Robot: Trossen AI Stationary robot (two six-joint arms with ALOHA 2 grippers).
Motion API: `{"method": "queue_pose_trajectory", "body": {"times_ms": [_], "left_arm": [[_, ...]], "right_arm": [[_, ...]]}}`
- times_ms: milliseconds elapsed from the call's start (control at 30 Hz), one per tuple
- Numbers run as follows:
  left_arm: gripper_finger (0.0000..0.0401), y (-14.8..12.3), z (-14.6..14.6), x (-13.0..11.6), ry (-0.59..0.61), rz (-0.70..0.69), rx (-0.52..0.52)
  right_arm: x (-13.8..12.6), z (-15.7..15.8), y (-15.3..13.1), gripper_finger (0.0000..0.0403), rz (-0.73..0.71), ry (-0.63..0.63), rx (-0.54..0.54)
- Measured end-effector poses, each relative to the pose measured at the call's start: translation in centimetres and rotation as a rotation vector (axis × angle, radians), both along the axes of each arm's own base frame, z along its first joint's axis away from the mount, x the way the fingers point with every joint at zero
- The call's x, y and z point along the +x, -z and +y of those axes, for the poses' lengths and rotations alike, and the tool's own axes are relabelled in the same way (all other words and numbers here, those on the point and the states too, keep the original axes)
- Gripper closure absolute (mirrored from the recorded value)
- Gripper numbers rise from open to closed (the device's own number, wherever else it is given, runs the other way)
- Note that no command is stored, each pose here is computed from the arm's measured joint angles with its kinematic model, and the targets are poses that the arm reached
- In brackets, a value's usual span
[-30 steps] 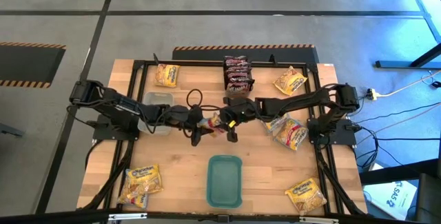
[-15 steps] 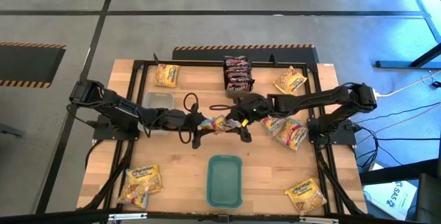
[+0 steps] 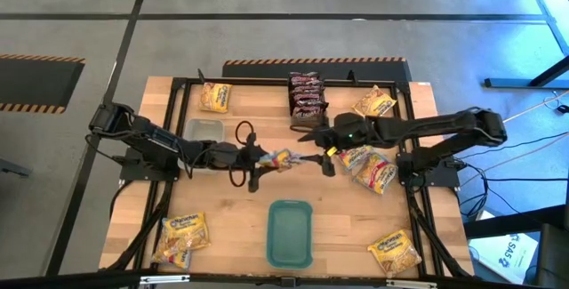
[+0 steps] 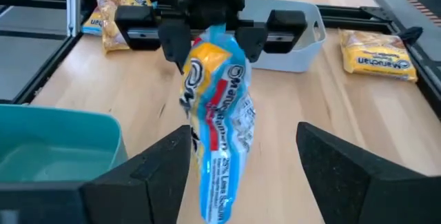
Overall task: Sort Maruchan noodles
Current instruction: Put the blue noodle pack into the blue bin
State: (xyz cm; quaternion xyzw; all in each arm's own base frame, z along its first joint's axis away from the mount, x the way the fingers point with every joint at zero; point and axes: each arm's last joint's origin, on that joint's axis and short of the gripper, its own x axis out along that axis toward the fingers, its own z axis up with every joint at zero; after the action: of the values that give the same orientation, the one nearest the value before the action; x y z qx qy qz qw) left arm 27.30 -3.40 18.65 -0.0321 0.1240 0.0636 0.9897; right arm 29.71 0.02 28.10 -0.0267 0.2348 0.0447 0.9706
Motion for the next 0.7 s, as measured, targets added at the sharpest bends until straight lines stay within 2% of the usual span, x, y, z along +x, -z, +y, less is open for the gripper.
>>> {"method": "queue_pose_trajectory", "body": {"times_ms": [67,233,367,700], "left_arm": [[0.0253,-0.1,0.0,0.0,-0.005,-0.013,0.007],[0.0253,-0.7,0.0,0.1,0.003,-0.069,0.033],[0.0253,-0.8,0.1,0.2,-0.005,-0.081,0.033],[0.0253,-0.9,0.3,0.2,-0.015,-0.095,0.031]], "right_arm": [[-0.1,0.0,0.3,0.0153,-0.001,-0.005,0.014],[1.0,0.2,3.3,0.0153,-0.054,-0.021,0.080],[2.1,0.4,3.8,0.0152,-0.141,-0.082,0.160],[3.8,0.2,5.3,0.0157,-0.145,-0.024,0.167]]}}
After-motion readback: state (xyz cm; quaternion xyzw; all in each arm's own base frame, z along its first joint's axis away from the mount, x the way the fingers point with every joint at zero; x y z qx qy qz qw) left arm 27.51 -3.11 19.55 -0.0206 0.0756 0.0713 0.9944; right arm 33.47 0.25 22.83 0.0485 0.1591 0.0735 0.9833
